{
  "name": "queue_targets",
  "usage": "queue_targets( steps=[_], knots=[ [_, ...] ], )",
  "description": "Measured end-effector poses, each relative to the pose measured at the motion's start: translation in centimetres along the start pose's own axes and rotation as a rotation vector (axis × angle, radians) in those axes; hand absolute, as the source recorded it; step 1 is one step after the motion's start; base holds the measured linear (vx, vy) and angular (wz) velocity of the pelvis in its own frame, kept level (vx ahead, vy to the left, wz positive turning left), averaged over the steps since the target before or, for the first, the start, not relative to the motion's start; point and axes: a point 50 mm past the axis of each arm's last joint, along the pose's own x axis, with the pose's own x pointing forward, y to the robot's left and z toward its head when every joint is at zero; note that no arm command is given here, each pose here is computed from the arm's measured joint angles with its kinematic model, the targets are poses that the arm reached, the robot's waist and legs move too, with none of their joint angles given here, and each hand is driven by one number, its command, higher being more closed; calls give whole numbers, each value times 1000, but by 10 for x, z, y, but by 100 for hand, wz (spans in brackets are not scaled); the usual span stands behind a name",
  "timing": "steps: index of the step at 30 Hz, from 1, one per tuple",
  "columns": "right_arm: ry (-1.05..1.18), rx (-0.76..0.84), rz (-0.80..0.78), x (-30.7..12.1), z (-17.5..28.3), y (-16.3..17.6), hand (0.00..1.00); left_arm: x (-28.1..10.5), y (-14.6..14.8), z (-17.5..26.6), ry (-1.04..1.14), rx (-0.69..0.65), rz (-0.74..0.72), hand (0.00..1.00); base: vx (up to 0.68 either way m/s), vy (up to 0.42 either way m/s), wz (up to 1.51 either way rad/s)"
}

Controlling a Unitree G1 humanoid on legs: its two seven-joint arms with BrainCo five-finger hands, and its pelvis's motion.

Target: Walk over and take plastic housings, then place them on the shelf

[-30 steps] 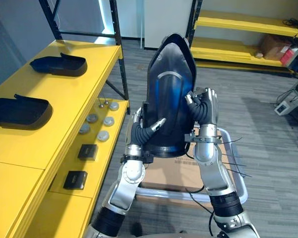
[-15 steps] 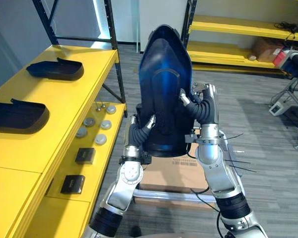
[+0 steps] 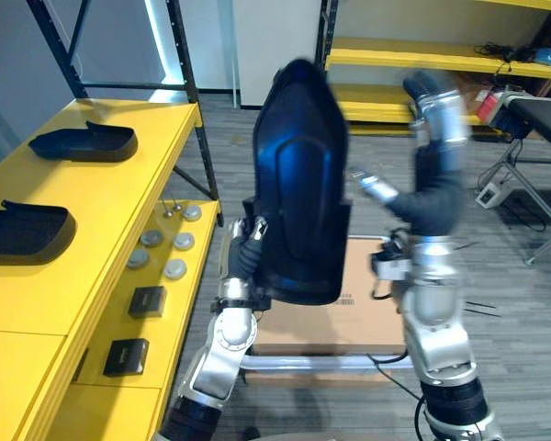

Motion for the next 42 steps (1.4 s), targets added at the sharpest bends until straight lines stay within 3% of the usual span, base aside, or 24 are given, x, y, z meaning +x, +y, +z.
queue_targets(
  steps=[7,9,13,16,22,31,36,42],
  knots=[
    [386,-381,-383,-53,-56,-112,0,-8,23,1,7,-17,88,100,0,0,0],
    [645,-463,-507,-98,-82,-149,0,-8,29,9,-27,-37,114,100,19,-27,5],
    [1040,-492,-640,-182,-107,-180,0,-7,36,17,-70,-71,147,100,35,-18,11],
    [1370,-458,-661,-260,-108,-174,0,-7,36,20,-83,-96,140,100,12,-11,7],
    [1798,-356,-383,-347,-95,-127,0,-18,34,13,-32,-121,123,100,-22,-1,1],
    [1862,-354,-176,-356,-94,-115,0,-24,25,14,-20,-147,70,100,14,-26,37],
    [1788,-320,-51,-333,-119,-95,0,-24,23,31,-77,-209,56,100,21,-67,115],
    [1790,-375,-70,-334,-113,-104,0,-23,17,43,-111,-273,42,100,13,47,105]
  ],
)
